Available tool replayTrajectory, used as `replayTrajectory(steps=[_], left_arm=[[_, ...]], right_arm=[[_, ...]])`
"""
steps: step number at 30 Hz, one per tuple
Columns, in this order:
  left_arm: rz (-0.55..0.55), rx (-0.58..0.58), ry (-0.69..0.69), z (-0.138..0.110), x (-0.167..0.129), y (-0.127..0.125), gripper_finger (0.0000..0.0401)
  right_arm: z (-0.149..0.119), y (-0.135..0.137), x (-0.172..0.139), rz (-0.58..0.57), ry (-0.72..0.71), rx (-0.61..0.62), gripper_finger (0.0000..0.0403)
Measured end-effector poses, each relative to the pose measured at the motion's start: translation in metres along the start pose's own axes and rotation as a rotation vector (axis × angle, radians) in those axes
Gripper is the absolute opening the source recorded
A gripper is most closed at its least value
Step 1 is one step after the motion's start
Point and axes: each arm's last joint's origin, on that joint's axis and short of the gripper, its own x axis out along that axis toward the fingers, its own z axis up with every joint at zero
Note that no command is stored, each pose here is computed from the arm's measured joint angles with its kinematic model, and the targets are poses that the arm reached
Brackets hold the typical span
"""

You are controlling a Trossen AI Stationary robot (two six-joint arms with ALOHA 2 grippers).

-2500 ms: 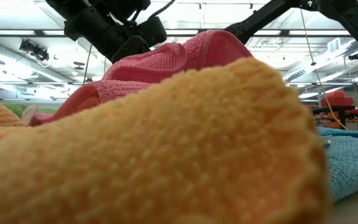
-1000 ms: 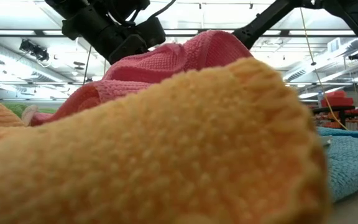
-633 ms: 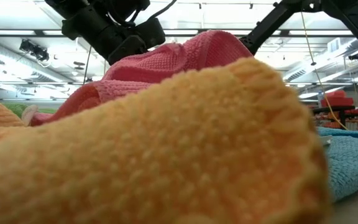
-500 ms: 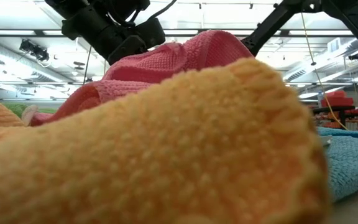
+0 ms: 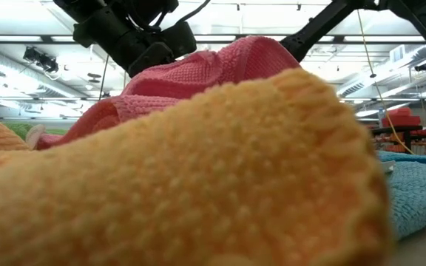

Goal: Fold microfiber towels
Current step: Fold the top pink towel

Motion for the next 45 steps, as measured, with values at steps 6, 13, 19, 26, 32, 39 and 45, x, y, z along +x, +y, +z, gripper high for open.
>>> replayTrajectory(steps=[6,13,19,26,32,39,45], left_arm=[[-0.004,0.002,0.006,-0.001,0.0,0.0,0.0172],[-0.148,0.069,-0.01,0.003,-0.01,-0.011,0.0172],[-0.359,0.076,0.038,0.0,-0.022,-0.022,0.0172],[-0.503,0.0,0.038,0.001,-0.03,-0.044,0.0172],[-0.528,-0.086,-0.03,0.008,-0.035,-0.061,0.0182],[-0.511,-0.11,-0.046,0.004,-0.032,-0.079,0.0212],[-0.464,-0.087,-0.135,0.009,-0.036,-0.087,0.0223]], right_arm=[[0.005,0.013,-0.014,0.012,-0.02,-0.012,0.0219],[0.016,0.04,-0.061,0.033,-0.129,-0.076,0.0219],[0.021,0.079,-0.089,0.142,-0.201,-0.111,0.0219],[0.02,0.134,-0.102,0.23,-0.225,-0.196,0.0219],[0.014,0.171,-0.1,0.171,-0.268,-0.269,0.0219],[-0.003,0.205,-0.101,0.175,-0.348,-0.349,0.0204],[-0.022,0.215,-0.099,0.171,-0.362,-0.326,0.0194]])
